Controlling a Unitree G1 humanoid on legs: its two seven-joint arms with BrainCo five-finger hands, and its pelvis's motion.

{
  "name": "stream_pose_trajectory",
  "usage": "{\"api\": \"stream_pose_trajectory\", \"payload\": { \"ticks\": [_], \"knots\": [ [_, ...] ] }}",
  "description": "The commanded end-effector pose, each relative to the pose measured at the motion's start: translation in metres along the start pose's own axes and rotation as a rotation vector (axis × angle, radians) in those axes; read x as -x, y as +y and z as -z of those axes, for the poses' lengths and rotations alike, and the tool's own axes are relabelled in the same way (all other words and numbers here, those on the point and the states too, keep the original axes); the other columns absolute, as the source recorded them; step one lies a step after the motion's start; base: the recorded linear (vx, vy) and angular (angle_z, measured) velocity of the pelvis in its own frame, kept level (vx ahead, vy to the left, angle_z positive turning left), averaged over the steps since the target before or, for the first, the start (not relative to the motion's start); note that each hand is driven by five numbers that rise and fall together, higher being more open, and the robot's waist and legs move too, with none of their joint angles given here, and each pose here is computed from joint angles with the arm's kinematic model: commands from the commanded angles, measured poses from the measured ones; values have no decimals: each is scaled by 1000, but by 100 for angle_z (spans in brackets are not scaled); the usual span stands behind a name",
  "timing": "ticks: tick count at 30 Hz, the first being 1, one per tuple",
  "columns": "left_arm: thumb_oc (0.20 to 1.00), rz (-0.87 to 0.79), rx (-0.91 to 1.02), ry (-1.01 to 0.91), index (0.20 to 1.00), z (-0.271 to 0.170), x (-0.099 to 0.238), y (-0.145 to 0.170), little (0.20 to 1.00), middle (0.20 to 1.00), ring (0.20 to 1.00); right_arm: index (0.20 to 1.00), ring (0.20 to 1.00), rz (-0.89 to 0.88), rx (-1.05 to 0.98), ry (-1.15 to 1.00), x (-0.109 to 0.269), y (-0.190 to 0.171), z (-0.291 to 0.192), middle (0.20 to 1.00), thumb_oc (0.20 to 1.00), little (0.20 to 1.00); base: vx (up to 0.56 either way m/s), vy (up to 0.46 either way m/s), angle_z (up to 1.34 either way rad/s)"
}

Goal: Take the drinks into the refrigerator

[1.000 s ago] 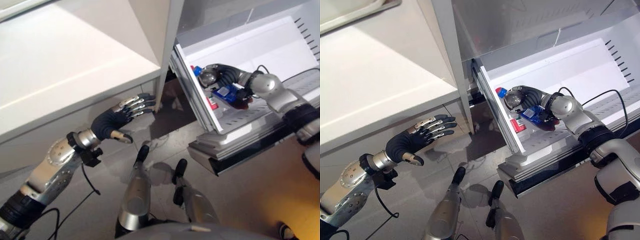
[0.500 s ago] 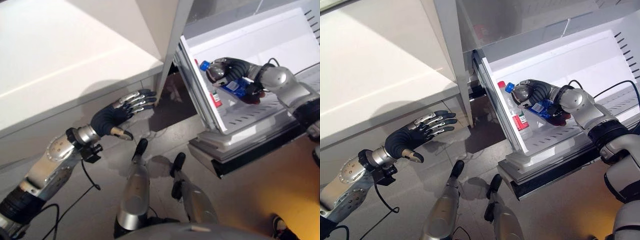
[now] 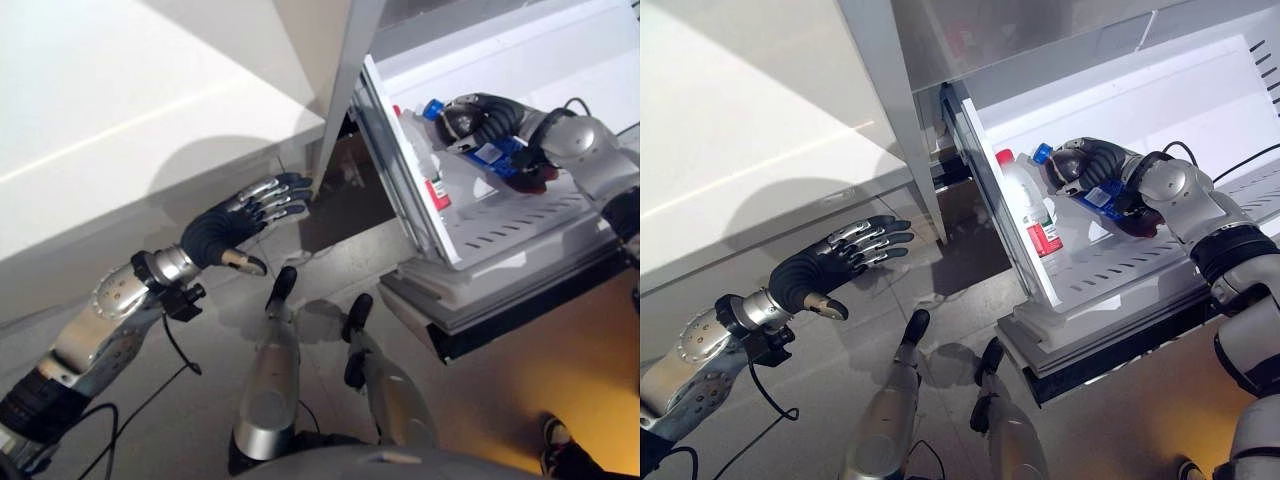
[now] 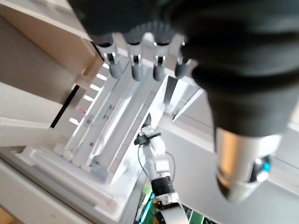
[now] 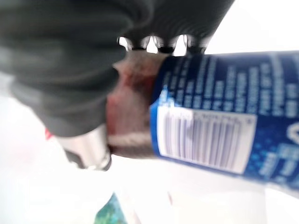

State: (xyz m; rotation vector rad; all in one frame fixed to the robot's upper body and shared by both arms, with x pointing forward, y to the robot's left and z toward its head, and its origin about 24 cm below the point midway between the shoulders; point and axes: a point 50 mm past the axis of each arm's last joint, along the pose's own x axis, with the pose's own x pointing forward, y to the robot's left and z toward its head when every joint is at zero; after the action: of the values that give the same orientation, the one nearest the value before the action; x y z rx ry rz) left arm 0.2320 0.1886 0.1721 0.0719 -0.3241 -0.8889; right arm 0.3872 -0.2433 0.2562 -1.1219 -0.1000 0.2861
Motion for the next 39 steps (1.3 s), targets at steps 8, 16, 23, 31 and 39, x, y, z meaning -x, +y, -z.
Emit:
{"api": "stream_pose_trajectory", "payload": {
  "ticks": [8, 16, 23, 31, 39],
  "knots": [
    [1000, 16, -28, -90, 1000, -17, 0, -15, 1000, 1000, 1000, 200, 200, 295, 104, -35, 2, -75, -43, 200, 200, 200, -5, 7, -3],
    [1000, -14, -16, -93, 1000, -14, 2, -14, 1000, 1000, 1000, 200, 200, 315, 112, -46, -4, -73, -50, 200, 200, 200, -3, 10, -4],
    [1000, -13, -19, -95, 1000, -15, 2, -14, 1000, 1000, 1000, 200, 200, 313, 103, -47, -7, -71, -52, 200, 200, 200, 0, 0, 0],
    [1000, -14, -21, -92, 1000, -14, 1, -15, 1000, 1000, 1000, 200, 200, 319, 114, -47, -9, -71, -55, 200, 200, 200, 0, 0, 0],
    [1000, -16, -19, -89, 1000, -13, 2, -15, 1000, 1000, 1000, 1000, 1000, 321, 103, -51, -11, -70, -57, 1000, 1000, 1000, 0, 0, 0]
  ]
}}
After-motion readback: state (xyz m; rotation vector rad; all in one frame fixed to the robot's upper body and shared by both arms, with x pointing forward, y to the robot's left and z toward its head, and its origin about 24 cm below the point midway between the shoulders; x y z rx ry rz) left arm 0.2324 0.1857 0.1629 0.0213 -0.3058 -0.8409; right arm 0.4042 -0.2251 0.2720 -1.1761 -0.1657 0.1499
